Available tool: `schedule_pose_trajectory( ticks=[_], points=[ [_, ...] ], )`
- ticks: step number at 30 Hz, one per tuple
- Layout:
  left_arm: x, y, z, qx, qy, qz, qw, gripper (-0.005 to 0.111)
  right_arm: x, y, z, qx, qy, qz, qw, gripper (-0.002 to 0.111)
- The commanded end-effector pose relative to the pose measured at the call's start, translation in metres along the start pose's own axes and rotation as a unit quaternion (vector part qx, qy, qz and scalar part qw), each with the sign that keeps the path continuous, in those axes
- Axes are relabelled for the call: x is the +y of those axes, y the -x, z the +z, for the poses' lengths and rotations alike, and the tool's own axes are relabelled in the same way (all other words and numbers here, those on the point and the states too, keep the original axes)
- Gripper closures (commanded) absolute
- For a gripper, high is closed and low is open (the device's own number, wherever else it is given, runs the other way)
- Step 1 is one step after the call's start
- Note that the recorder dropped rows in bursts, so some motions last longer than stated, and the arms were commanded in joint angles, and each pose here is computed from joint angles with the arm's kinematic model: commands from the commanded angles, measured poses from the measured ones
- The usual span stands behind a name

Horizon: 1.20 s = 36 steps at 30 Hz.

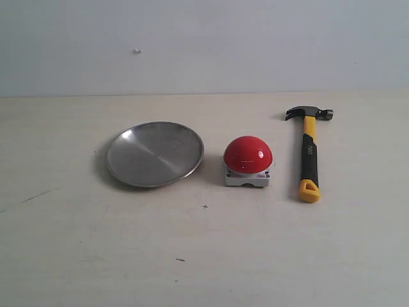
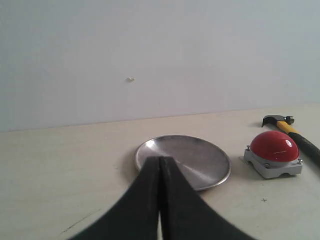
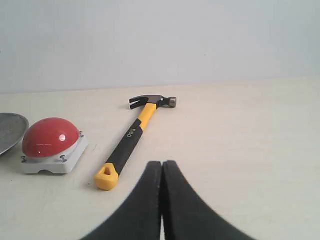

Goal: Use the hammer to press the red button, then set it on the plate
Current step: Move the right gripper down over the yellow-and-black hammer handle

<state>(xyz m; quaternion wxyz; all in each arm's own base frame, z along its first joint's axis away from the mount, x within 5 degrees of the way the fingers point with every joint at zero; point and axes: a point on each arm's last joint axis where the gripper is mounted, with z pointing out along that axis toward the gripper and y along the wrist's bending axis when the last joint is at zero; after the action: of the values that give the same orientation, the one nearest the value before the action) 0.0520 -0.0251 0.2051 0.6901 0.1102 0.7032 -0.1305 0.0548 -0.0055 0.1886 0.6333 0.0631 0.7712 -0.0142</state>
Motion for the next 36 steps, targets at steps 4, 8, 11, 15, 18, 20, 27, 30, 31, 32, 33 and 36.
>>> schedule_pose_trajectory(
  ticks=[4, 8, 11, 15, 18, 20, 27, 30, 31, 32, 33, 36],
  points=[
    [0.000, -0.001, 0.000, -0.001, 0.001, 0.000, 1.000, 0.107, 0.000, 0.005, 0.000, -0.036, -0.001, 0.000, 0.999, 0.108],
    [0.000, -0.001, 0.000, -0.001, 0.001, 0.000, 1.000, 0.107, 0.001, 0.023, -0.003, -0.133, 0.016, 0.097, 0.986, 0.108],
    [0.000, -0.001, 0.000, -0.001, 0.001, 0.000, 1.000, 0.107, -0.001, 0.033, -0.007, -0.190, 0.019, 0.116, 0.975, 0.108],
    [0.000, -0.001, 0.000, -0.001, 0.001, 0.000, 1.000, 0.107, -0.003, 0.043, -0.011, -0.248, 0.026, 0.166, 0.954, 0.108],
    [0.000, -0.001, 0.000, -0.001, 0.001, 0.000, 1.000, 0.107, -0.005, 0.054, -0.019, -0.319, 0.036, 0.196, 0.927, 0.108],
    [0.000, -0.001, 0.000, -0.001, 0.001, 0.000, 1.000, 0.107, -0.004, 0.066, -0.025, -0.333, 0.041, 0.196, 0.921, 0.108],
    [0.000, -0.001, 0.000, -0.001, 0.001, 0.000, 1.000, 0.107, 0.001, 0.138, -0.016, -0.308, 0.034, 0.170, 0.935, 0.108],
    [0.000, -0.001, 0.000, -0.001, 0.001, 0.000, 1.000, 0.107, 0.004, 0.164, 0.022, -0.233, 0.015, 0.135, 0.963, 0.108],
    [0.000, -0.001, 0.000, -0.001, 0.001, 0.000, 1.000, 0.107, 0.004, 0.172, 0.034, -0.211, 0.012, 0.130, 0.969, 0.108],
    [0.000, -0.001, 0.000, -0.001, 0.001, 0.000, 1.000, 0.107, 0.005, 0.178, 0.052, -0.180, 0.008, 0.127, 0.975, 0.108],
    [0.000, -0.001, 0.000, -0.001, 0.001, 0.000, 1.000, 0.107, 0.006, 0.183, 0.072, -0.145, 0.005, 0.128, 0.981, 0.108],
    [0.000, -0.001, 0.000, -0.001, 0.001, 0.000, 1.000, 0.107, 0.008, 0.189, 0.131, -0.027, -0.003, 0.129, 0.991, 0.108]
  ],
)
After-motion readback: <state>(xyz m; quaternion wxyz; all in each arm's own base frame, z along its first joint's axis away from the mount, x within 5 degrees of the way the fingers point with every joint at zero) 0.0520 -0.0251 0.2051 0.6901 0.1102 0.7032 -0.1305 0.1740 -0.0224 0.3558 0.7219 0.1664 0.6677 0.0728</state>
